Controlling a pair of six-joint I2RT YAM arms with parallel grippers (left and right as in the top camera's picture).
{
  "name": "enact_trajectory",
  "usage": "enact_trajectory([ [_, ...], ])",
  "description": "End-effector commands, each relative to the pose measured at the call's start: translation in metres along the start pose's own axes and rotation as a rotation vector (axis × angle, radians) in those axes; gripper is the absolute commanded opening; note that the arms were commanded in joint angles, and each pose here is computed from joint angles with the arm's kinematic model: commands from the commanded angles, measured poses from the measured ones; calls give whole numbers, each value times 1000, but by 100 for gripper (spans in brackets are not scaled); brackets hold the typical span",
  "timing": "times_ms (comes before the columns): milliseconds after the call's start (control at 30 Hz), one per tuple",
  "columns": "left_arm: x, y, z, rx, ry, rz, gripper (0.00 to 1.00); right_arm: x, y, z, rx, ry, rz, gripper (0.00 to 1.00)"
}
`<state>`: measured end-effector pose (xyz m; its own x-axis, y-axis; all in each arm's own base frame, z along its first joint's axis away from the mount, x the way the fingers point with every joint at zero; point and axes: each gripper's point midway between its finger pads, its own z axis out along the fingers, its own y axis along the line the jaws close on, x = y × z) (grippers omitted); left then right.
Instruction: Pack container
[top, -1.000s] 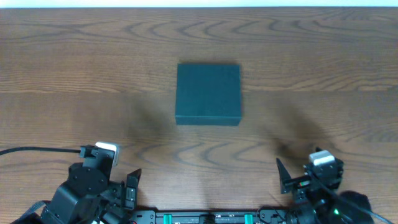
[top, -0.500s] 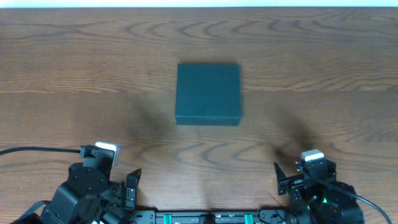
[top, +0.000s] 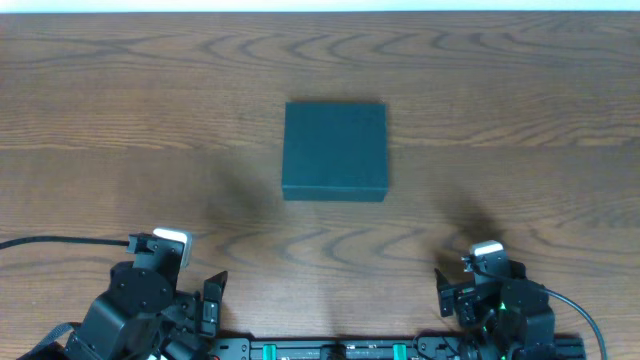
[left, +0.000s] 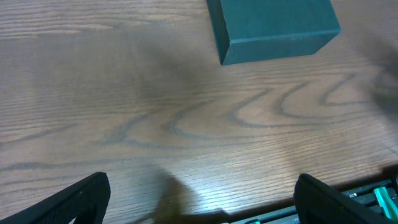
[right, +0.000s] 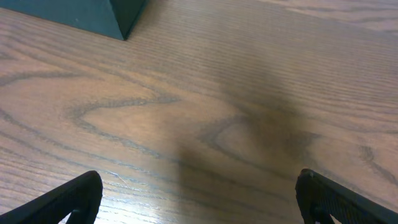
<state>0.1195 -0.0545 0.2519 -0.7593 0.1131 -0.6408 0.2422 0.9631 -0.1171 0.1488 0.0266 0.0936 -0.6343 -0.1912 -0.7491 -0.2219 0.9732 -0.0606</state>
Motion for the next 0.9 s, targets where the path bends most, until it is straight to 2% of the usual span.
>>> enact_trajectory([
  [0,1,0,0,3,4,2,95,1,1,1,-6,1,18,99],
  [433,1,0,0,3,4,2,95,1,1,1,-6,1,18,99],
  [500,3,5,0,-27,9,4,96,1,1,1,-6,1,18,99],
  [567,-2,21,-1,-119,-26,4,95,1,1,1,-6,1,18,99],
  [867,4,29,4,-147,-38,-25,95,1,1,1,-5,1,18,99],
])
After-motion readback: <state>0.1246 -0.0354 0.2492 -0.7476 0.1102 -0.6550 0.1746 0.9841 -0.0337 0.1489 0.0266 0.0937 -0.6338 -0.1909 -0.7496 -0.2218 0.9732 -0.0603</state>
